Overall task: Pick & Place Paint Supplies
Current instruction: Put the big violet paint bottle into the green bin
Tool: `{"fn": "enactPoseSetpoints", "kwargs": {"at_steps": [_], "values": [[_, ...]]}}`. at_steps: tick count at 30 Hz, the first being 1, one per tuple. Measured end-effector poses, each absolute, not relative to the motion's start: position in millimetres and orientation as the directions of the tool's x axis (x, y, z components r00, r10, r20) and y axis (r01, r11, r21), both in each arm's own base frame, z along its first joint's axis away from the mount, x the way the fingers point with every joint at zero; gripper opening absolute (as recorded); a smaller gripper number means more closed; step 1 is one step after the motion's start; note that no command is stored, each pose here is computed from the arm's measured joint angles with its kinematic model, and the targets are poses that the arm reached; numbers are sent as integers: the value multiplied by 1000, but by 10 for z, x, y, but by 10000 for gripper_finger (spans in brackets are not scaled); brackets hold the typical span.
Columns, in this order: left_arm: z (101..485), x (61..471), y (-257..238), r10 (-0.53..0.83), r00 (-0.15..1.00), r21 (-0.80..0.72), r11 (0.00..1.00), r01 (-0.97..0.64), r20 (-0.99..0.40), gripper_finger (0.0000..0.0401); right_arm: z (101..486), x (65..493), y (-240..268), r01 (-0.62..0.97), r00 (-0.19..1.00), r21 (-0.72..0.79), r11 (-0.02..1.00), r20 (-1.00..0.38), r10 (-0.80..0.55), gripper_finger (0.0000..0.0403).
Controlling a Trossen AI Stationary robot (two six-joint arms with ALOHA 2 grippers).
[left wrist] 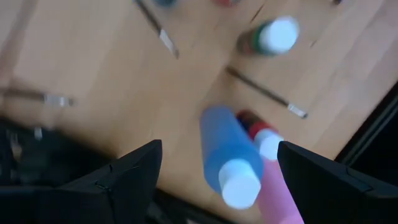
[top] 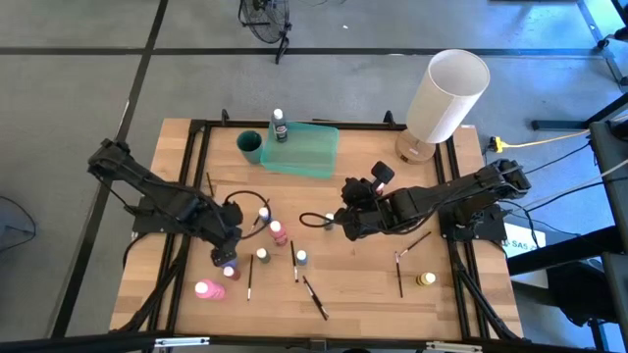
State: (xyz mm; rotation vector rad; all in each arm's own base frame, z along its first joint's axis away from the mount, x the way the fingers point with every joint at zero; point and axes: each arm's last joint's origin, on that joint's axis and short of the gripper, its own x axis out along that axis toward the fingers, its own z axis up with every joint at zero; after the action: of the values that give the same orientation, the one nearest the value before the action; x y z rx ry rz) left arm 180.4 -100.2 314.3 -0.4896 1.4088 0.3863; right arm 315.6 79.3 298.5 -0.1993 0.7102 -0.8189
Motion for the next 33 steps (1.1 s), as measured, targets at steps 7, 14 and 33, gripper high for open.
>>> {"fn": "enactPoseSetpoints", "kwargs": {"at_steps": [7, 14, 33], "values": [[3057, 1783, -1065, -53, -26, -28, 815, -579, -998, 316, 2985, 3156, 793, 599, 469, -424, 679, -501, -727, 1], [3048, 1753, -1146, -85, -45, -39, 789, -613, -995, 316, 2985, 3156, 793, 598, 469, -424, 680, -502, -727, 1], [3016, 1781, -1248, -51, 13, -48, 792, -608, -999, 316, 2985, 3157, 792, 599, 469, -424, 680, -502, -727, 1]]}}
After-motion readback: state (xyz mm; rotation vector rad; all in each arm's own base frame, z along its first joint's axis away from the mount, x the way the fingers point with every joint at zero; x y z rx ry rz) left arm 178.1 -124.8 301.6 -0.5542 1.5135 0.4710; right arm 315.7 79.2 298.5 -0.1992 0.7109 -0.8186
